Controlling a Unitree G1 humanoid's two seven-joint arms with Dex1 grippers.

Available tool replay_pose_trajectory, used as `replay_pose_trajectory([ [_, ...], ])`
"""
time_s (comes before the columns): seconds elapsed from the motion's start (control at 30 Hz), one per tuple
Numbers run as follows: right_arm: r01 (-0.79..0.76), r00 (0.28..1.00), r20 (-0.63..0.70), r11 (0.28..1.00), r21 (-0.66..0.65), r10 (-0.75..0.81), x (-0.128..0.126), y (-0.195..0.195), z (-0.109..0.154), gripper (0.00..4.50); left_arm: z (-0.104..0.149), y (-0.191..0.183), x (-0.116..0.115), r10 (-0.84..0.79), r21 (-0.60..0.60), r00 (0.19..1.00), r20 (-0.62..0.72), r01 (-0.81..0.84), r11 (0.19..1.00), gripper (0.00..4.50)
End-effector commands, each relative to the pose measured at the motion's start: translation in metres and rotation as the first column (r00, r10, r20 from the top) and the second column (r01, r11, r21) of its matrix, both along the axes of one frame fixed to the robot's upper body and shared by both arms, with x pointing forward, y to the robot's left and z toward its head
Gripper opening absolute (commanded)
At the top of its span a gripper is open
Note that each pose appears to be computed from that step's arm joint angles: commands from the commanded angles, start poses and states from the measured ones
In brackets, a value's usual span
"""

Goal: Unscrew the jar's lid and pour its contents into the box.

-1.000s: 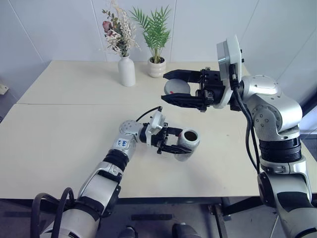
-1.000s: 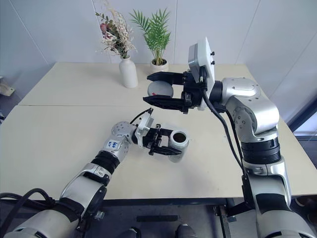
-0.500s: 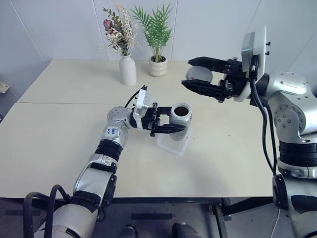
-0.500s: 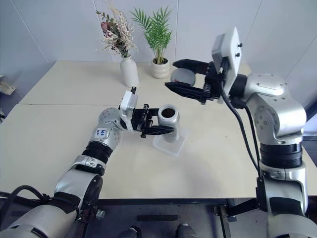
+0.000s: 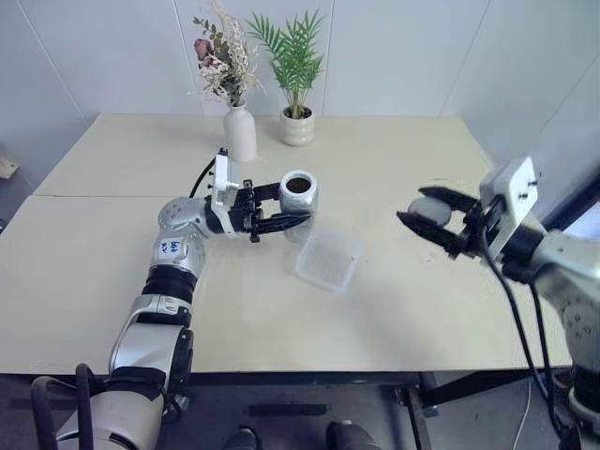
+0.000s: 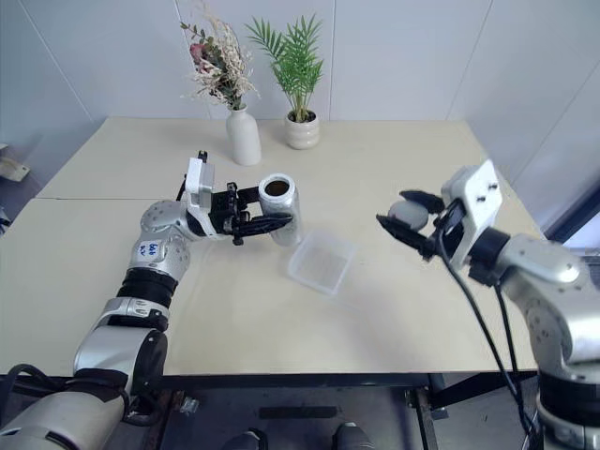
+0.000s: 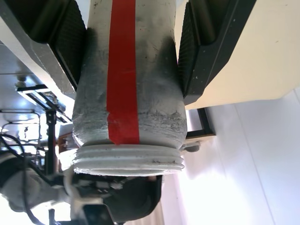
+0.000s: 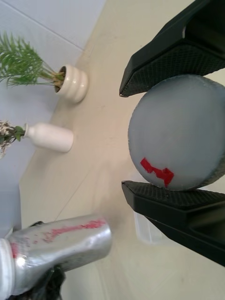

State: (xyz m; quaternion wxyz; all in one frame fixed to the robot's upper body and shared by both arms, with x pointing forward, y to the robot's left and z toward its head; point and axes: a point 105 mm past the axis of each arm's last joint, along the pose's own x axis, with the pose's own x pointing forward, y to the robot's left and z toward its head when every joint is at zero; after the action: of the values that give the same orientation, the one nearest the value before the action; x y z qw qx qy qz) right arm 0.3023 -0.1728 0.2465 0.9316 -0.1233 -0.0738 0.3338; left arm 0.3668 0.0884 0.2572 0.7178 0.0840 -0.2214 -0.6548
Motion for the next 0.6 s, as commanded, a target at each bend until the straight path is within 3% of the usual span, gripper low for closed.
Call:
replay_pose_trajectory([
  [0.03,0.130,0.991,-0.025,0.991,0.025,-0.130,0.001,-0.008,-0.027,2.57,0.002,0.011,0.003,0.043,-0.012,0.999,-0.001,-0.043,0.999,2.28],
  [0.3,0.349,0.929,-0.163,0.934,0.081,-0.333,0.018,-0.029,-0.092,2.57,0.002,0.017,0.018,0.110,-0.010,0.994,-0.018,-0.110,0.994,2.28],
  [0.57,0.437,0.884,-0.218,0.897,0.071,-0.414,0.033,-0.040,-0.119,2.57,0.007,0.015,0.025,0.134,-0.020,0.991,-0.019,-0.134,0.991,2.28],
  [0.6,0.454,0.875,-0.224,0.888,0.069,-0.429,0.035,-0.042,-0.119,2.92,0.007,0.015,0.025,0.135,-0.018,0.991,-0.015,-0.135,0.991,2.28],
])
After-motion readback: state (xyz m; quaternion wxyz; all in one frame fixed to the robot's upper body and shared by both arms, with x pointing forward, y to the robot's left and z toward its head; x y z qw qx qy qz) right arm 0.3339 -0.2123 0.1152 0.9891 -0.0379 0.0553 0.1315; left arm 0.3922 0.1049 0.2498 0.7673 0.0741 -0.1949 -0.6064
